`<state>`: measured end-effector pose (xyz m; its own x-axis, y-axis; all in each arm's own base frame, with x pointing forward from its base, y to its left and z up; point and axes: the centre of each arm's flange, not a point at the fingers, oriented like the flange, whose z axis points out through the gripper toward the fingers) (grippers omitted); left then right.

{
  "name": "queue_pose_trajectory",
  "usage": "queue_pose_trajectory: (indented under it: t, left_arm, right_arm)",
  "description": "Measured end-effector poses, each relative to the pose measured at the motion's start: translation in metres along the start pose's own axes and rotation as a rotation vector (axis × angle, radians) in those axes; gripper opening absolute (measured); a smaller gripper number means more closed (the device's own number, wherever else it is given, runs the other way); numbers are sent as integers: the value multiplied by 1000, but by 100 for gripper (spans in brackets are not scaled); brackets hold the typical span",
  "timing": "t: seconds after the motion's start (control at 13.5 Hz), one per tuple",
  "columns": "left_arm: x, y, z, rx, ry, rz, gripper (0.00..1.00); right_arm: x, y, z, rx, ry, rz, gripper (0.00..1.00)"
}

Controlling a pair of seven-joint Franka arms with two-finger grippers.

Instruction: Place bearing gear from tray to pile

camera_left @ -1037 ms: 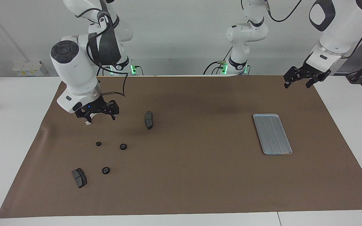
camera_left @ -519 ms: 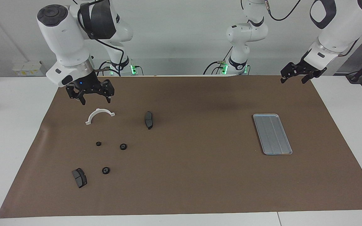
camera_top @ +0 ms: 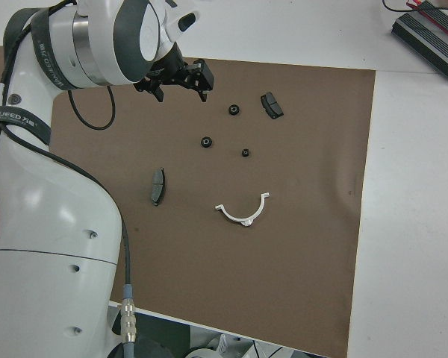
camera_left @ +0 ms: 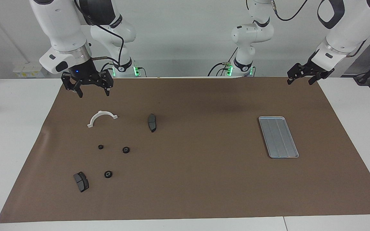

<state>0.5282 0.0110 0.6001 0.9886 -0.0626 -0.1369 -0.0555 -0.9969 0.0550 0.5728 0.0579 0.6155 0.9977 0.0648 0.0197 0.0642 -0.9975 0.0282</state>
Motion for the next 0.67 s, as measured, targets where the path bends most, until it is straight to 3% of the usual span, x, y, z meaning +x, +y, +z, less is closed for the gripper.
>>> queue_pose_trajectory:
  t: [0.67]
  left_arm:
    - [-1,12,1,-7,-1,20,100]
  right_arm:
    - [-4,26,8,-2,-42,46,100]
